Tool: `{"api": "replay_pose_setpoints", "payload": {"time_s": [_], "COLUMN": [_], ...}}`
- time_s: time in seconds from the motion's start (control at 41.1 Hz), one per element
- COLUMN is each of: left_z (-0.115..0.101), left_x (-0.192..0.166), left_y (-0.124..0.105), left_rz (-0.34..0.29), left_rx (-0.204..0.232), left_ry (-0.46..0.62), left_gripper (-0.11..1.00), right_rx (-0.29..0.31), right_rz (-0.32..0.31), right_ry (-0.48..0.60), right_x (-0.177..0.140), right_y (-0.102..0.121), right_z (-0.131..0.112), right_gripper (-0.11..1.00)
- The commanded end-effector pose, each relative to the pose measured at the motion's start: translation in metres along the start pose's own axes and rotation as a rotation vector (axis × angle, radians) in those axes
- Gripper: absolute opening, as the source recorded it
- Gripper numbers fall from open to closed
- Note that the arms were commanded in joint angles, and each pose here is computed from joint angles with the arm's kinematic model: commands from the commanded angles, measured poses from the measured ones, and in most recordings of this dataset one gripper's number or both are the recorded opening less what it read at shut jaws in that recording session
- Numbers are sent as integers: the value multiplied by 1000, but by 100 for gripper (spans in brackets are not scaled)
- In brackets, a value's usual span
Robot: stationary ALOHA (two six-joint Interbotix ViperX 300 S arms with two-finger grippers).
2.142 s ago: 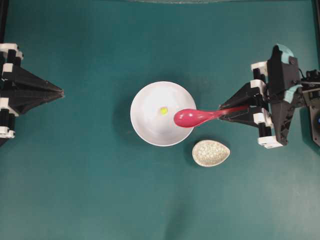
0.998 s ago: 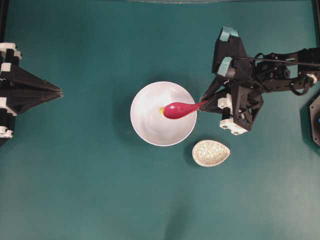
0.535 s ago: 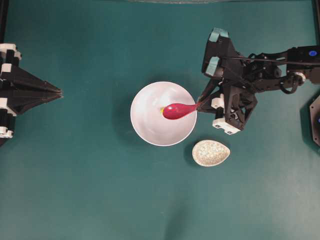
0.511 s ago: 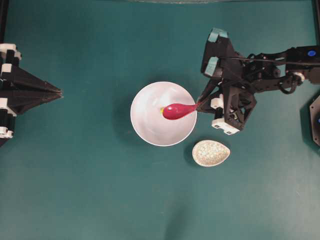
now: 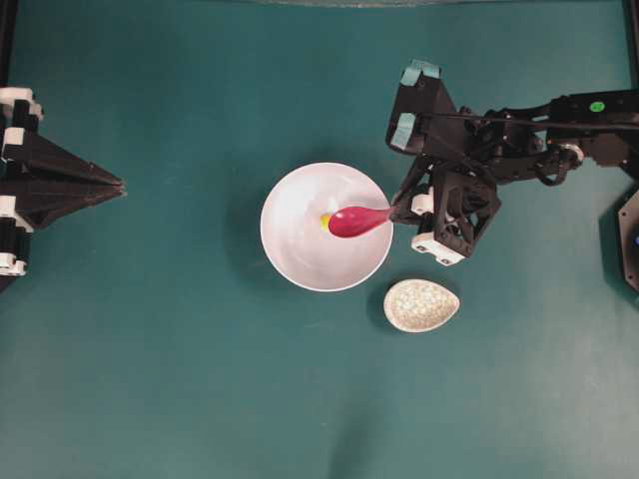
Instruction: Scoop the yellow hexagonal prism block from the bowl with a spoon using the right arm.
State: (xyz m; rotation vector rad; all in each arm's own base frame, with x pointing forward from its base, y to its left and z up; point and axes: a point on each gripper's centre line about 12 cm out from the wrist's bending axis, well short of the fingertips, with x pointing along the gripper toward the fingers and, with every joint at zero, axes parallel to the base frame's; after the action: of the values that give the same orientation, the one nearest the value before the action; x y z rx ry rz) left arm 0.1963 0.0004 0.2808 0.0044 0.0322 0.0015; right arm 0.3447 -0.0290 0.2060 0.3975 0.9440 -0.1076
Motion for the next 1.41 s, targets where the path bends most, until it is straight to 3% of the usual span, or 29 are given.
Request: {"api": "replay_pose_setpoints", "payload": {"time_s": [0.0,0.779,1.387], "left_z": [11,10,10], "left_x": [3,3,3], "left_y": [0,0,0], "left_rz": [0,0,0], "left_rx": [0,0,0], "left_ry": [-25,-21,-23], "left_gripper": [11,11,11], "right_rx": [-5,5,-3], "right_rz": [4,-13,-24], "right_ry": [-34,21,-27], "right_x": [-6,17,32], "right_y": [3,-3,-6], "right_z": [11,6,17], "right_gripper": [24,24,24]}}
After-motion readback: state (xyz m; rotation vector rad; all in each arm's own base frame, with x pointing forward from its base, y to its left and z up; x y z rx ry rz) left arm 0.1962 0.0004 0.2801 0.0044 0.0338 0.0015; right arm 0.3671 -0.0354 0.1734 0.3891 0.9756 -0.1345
